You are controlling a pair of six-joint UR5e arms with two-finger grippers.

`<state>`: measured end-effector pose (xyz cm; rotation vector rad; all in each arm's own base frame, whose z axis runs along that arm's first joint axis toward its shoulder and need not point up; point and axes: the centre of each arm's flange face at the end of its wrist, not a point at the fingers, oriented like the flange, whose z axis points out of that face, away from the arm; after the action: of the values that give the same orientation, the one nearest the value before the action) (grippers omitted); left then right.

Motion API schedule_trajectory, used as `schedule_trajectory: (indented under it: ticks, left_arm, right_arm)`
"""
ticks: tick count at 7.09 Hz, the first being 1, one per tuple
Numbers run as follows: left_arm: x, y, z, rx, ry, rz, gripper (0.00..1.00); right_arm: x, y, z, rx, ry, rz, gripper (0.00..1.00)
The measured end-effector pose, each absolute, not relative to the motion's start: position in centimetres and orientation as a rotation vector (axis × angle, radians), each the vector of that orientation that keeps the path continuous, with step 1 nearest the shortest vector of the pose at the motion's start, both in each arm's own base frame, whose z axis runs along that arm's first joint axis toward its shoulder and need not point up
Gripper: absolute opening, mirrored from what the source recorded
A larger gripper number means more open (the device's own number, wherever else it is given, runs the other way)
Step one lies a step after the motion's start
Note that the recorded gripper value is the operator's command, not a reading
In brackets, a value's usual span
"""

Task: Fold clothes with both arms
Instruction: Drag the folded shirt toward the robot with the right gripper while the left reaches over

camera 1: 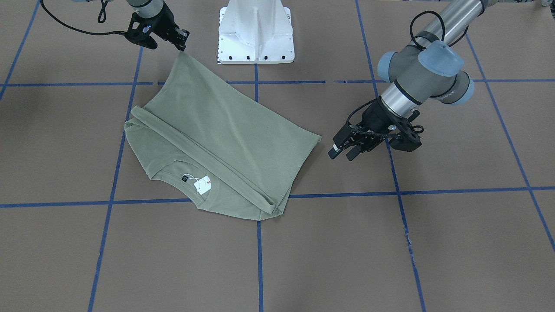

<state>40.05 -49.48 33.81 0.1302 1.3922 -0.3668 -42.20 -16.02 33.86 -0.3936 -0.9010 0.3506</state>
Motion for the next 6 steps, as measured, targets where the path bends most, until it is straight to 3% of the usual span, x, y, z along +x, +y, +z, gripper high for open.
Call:
schedule_trajectory:
  ticks: [2,6]
  left_arm:
    - [42.1,-45.8,33.5,0.009,1.414,-0.409,0.79]
    - [48.2,-39.6,35.2,-0.025,1.337,-0.457,0.64]
  right_arm:
    - [-41.6,-17.3,33.6,-0.380,-0.913,0.389,1.00]
    - [-36.5,-29.4,34.9,-0.222,-0.948,0.620,1.00]
